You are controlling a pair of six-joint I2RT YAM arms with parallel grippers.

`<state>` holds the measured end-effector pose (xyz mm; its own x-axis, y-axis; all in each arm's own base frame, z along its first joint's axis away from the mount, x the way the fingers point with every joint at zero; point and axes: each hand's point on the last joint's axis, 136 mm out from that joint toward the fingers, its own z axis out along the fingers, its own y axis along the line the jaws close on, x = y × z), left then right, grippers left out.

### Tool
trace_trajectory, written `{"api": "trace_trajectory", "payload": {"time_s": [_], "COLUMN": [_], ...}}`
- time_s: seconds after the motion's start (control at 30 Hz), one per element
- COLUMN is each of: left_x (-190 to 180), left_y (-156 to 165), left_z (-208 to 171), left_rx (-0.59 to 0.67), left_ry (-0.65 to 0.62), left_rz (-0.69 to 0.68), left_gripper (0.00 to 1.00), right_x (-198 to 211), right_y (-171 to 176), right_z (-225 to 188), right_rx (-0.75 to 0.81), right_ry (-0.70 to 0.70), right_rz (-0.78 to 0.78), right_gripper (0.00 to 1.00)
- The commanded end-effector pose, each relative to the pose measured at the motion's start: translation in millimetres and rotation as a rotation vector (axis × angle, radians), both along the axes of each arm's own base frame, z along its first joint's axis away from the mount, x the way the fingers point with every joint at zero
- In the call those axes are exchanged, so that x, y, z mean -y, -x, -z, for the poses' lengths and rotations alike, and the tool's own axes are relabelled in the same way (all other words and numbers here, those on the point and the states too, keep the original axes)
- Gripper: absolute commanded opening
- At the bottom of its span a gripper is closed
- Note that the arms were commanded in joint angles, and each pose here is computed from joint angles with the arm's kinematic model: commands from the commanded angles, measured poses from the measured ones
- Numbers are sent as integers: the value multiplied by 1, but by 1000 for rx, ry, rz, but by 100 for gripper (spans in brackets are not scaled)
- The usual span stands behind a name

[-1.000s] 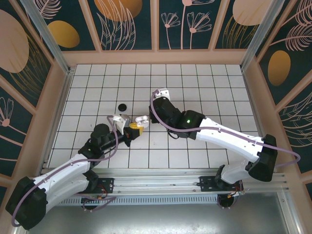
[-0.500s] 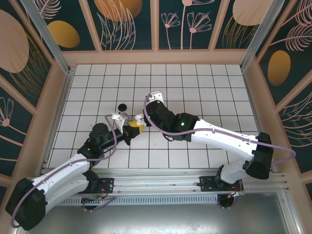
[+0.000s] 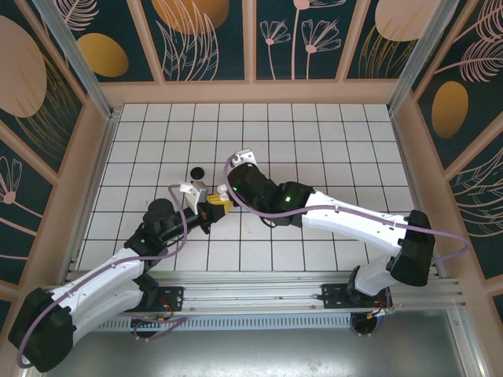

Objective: Insert wireless bluetooth earbuds into charging case

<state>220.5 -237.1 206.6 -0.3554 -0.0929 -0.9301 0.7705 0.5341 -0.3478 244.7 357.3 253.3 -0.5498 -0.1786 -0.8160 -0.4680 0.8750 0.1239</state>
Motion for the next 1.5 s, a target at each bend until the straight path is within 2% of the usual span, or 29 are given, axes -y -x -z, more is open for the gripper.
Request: {"api": "trace_trajectory", "payload": {"time_s": [0.0,0.5,0.9,1.27,1.47], "left_x": [2,0,0,-2,-2], "left_y": [0,-1,-3,-1,3], "left_z": [-30,-32,-35,-40,-39], "left_rx": [61,66,74,88,101], "left_ry": [59,61,64,69,73], "left_rz": [9,-2,-11,-16,3], "left_gripper": [0,0,0,0,0], "right_x": [-7,-2,-13,-14,-13], "right_y": [5,15,34,36,27], "right_z": [2,12,18,12,-18], "right_rx": [-9,-56,-170,-217,-211], "right_ry": [33,77,5,-41,-134], "right_rz": [-40,-63,-109,-78,-39], "right_gripper": [23,23,23,32,41]}}
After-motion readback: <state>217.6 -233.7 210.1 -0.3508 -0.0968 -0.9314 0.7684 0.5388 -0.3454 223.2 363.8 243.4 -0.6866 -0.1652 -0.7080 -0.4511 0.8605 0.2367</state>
